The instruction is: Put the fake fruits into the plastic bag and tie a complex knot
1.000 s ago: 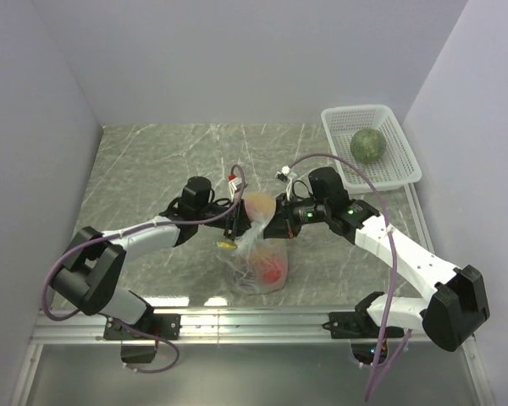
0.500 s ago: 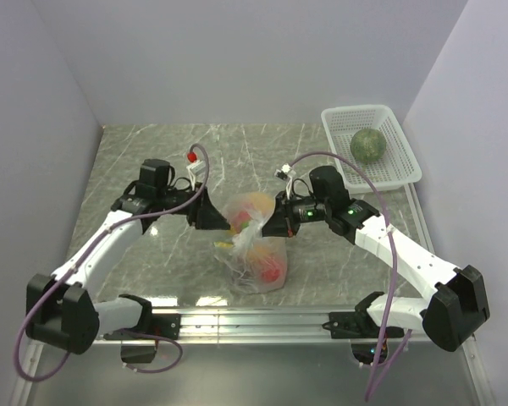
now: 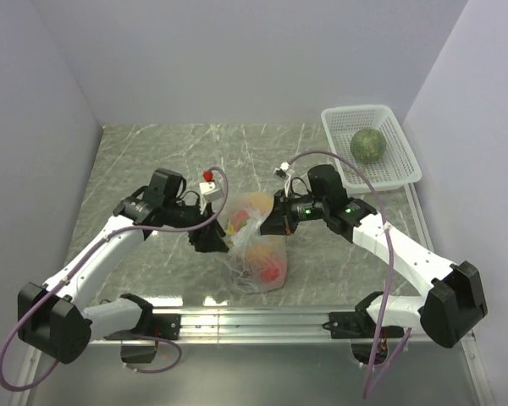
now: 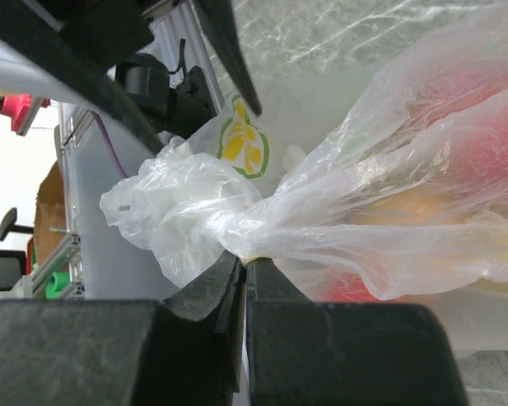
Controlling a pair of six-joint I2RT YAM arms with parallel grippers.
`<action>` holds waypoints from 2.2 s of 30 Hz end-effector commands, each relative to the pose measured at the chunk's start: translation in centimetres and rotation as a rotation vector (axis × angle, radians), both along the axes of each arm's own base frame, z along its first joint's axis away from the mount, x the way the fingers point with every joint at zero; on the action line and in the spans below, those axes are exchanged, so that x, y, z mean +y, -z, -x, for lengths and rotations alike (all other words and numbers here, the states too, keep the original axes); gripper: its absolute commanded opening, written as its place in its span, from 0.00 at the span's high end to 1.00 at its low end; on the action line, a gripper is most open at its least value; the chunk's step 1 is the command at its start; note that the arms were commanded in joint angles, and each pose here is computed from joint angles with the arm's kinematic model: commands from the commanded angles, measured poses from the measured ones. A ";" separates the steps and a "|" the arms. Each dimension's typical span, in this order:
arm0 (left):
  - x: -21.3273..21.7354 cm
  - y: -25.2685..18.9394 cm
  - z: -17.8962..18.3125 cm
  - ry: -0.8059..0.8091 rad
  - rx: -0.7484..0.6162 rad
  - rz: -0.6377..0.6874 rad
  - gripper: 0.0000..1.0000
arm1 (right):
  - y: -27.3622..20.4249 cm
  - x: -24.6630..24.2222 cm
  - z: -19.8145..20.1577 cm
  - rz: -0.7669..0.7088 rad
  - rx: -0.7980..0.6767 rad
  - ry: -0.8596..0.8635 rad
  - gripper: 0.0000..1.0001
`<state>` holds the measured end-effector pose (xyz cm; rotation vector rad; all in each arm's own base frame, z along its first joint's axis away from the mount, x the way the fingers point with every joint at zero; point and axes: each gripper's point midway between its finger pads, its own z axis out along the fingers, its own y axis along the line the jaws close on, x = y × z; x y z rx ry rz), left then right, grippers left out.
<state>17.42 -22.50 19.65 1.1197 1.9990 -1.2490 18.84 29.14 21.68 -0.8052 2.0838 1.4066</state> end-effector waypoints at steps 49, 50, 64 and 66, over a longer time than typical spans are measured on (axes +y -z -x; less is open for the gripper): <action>6.7 4.2 -5.2 -0.211 -0.189 -0.257 1.00 | 0.3 -12.1 -4.6 0.283 -0.298 0.067 1.00; 6.9 4.2 -5.3 -0.215 -0.193 -0.261 1.00 | 0.8 -12.6 -4.9 0.298 -0.291 0.075 1.00; 7.1 2.1 -5.6 -0.129 -0.270 -0.169 0.96 | 4.6 -14.3 -5.1 0.383 -0.265 0.034 0.98; 6.4 0.9 -5.5 -0.095 -0.266 -0.152 0.66 | 2.8 -12.8 -4.8 0.340 -0.209 -0.006 0.71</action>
